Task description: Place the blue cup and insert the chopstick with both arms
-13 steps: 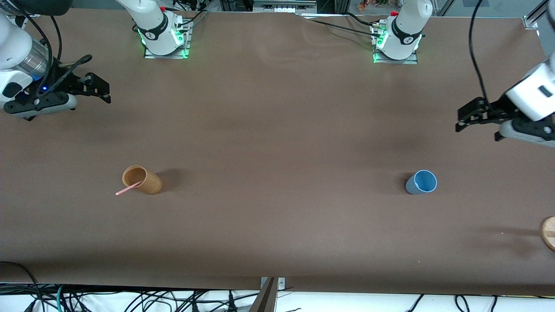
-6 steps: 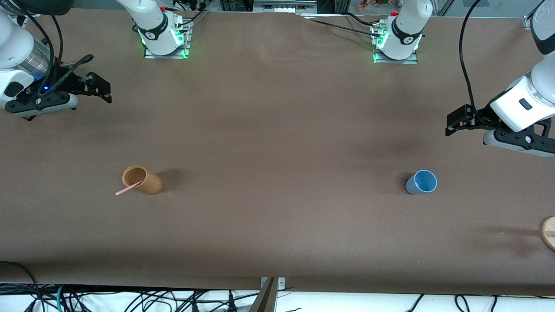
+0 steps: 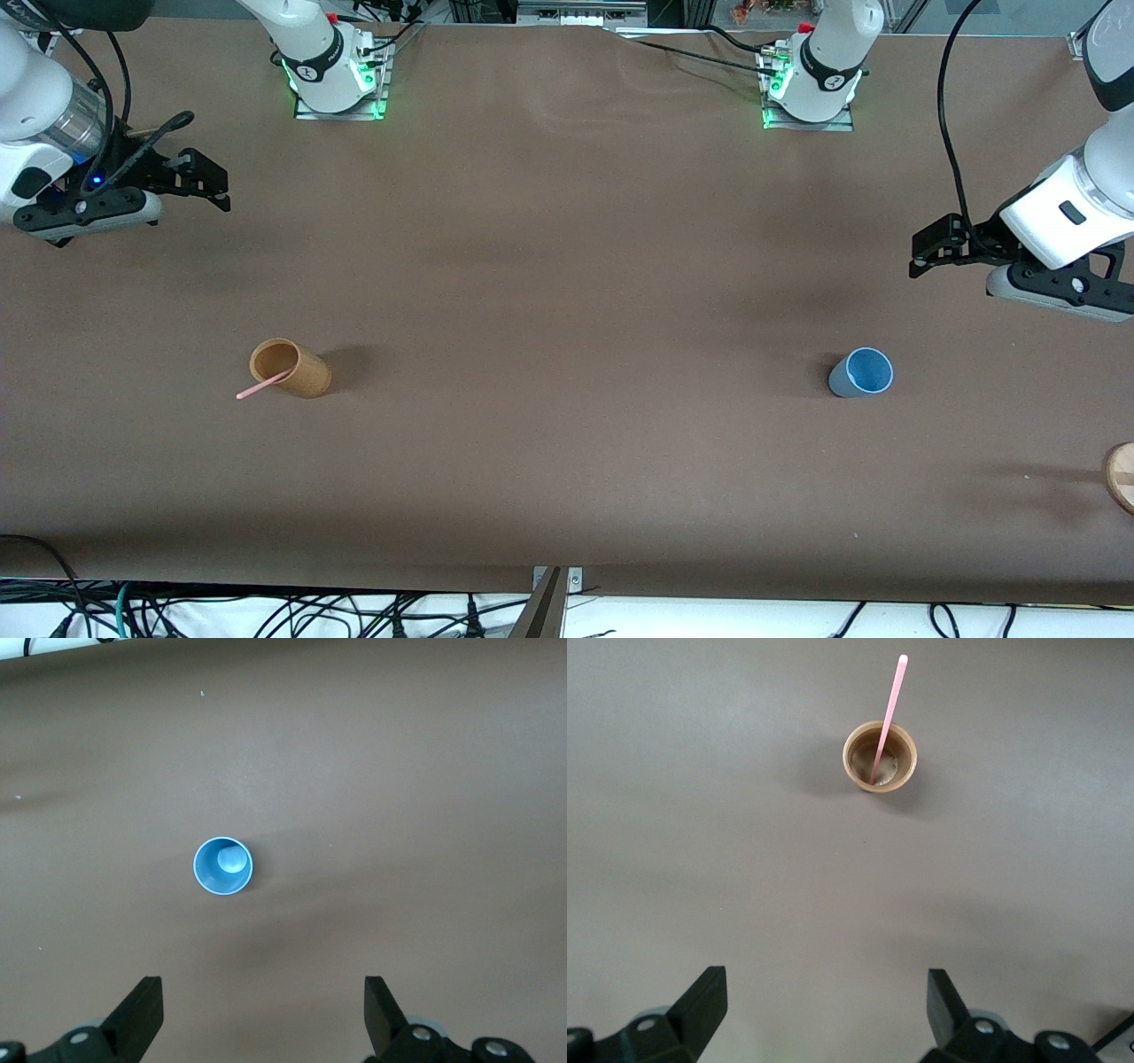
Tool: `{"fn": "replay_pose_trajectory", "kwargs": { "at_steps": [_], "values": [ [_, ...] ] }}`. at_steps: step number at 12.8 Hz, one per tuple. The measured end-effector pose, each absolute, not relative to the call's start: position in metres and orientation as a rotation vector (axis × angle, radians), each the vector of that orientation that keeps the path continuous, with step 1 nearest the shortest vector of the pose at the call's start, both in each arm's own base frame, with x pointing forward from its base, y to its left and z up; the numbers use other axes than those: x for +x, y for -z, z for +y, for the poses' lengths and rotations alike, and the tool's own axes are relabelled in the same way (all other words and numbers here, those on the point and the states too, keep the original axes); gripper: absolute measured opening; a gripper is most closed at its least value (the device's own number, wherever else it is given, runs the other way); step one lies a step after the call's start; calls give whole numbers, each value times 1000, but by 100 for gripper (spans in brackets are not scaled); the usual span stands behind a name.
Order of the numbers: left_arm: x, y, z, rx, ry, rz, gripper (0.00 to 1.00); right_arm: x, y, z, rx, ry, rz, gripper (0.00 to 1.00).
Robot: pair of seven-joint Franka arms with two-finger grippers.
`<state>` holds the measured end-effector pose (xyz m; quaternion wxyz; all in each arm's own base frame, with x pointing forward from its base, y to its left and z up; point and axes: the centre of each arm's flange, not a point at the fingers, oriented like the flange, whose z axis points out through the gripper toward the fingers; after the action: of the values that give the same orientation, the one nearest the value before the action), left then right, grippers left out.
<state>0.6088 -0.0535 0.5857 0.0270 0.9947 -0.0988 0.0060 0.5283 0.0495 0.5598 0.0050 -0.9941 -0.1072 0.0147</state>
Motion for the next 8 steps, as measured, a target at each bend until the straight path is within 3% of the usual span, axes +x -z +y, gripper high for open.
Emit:
{"fn": "replay_pose_trajectory", "kwargs": {
  "at_steps": [8],
  "values": [
    [610,-581,-55,3072,-7,-308,100,529,-555,50,-3114,-43,-334,100]
  ]
}}
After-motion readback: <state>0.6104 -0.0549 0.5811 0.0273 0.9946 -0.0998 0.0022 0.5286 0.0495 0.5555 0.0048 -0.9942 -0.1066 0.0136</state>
